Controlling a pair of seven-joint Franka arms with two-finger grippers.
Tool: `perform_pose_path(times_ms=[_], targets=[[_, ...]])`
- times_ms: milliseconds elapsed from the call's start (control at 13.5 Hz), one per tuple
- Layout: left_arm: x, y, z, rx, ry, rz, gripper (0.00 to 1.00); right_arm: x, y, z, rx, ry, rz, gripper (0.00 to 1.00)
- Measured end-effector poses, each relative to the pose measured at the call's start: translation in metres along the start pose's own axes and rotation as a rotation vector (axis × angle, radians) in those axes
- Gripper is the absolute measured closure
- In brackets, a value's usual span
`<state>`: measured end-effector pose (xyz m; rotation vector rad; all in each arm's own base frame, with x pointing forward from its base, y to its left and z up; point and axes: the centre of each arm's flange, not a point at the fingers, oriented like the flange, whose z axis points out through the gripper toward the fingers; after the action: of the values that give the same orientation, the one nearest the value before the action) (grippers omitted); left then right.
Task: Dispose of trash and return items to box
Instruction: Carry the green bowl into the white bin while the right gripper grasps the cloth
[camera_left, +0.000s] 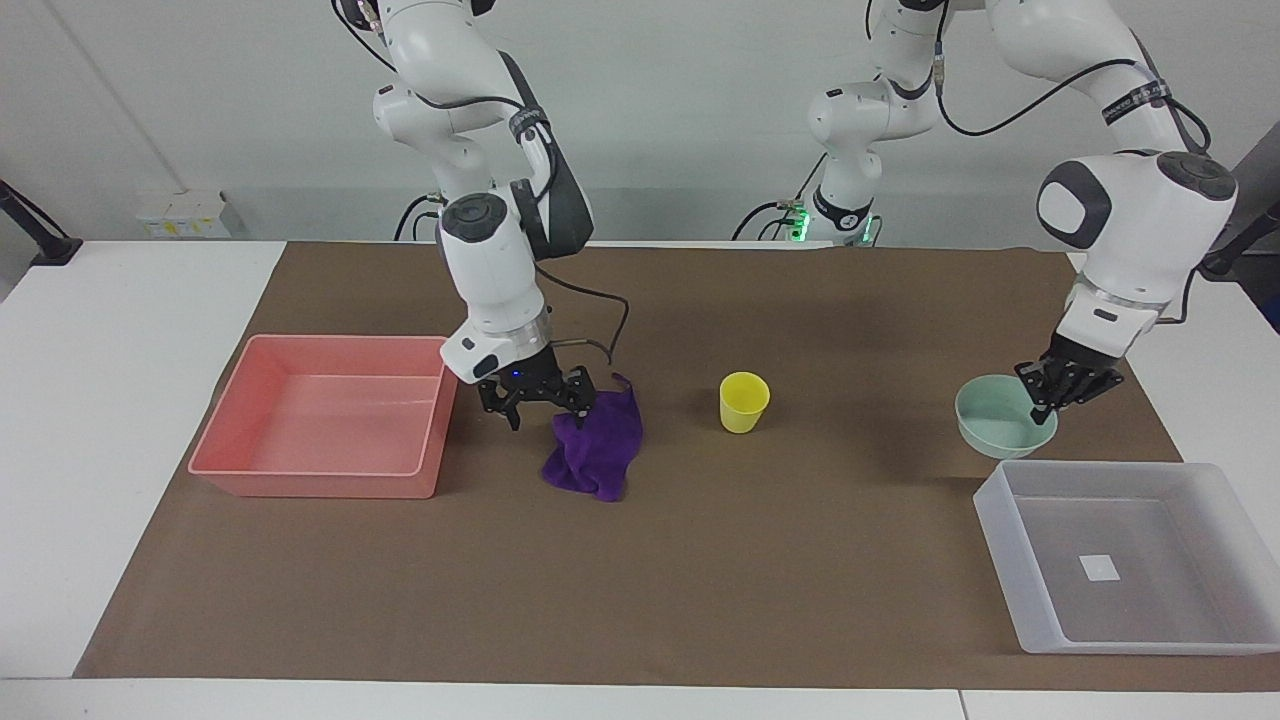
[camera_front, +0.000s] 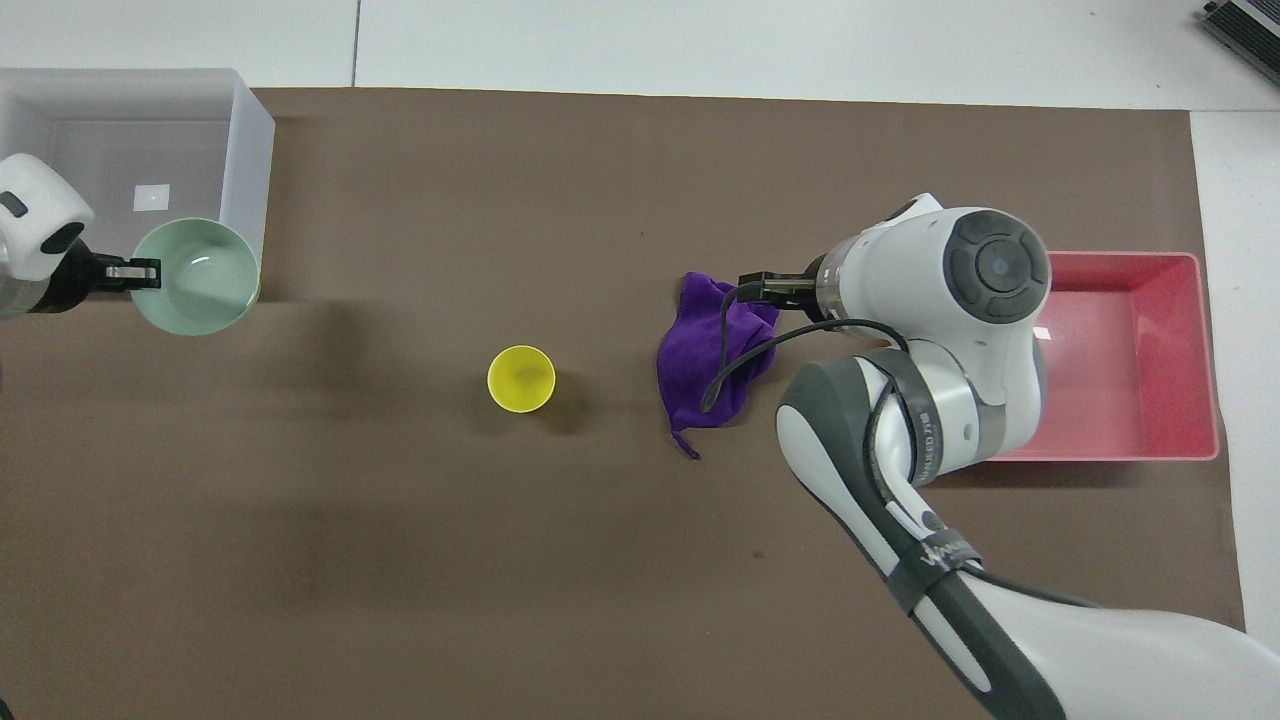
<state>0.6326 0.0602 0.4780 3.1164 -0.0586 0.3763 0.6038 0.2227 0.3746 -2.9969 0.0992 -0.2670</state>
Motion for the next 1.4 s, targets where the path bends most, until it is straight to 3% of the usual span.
perform_pose_path(times_ms=[222, 591, 812, 1182, 1330, 1403], targets=[[0.041, -0.039, 0.01, 0.0, -0.013, -0.045, 0.97, -0.008, -0.011, 0.024, -0.008, -0.023, -0.02, 0.0], [0.087, -0.09, 0.084, -0.002, -0.001, -0.097, 0.97, -0.021, -0.018, 0.061, -0.017, -0.041, -0.038, 0.0], [0.093, -0.108, 0.128, 0.005, 0.031, -0.118, 0.97, -0.026, -0.015, 0.068, -0.035, -0.084, -0.036, 0.34], [0.082, -0.127, 0.173, 0.005, 0.01, -0.144, 0.97, -0.03, -0.01, 0.047, -0.065, -0.164, -0.018, 0.89], [0.082, -0.128, 0.175, 0.004, 0.011, -0.146, 0.96, -0.026, -0.005, 0.015, -0.064, -0.17, -0.008, 0.94], [0.082, -0.128, 0.174, 0.005, 0.013, -0.146, 0.9, -0.024, -0.001, -0.002, -0.062, -0.169, 0.0, 0.94]])
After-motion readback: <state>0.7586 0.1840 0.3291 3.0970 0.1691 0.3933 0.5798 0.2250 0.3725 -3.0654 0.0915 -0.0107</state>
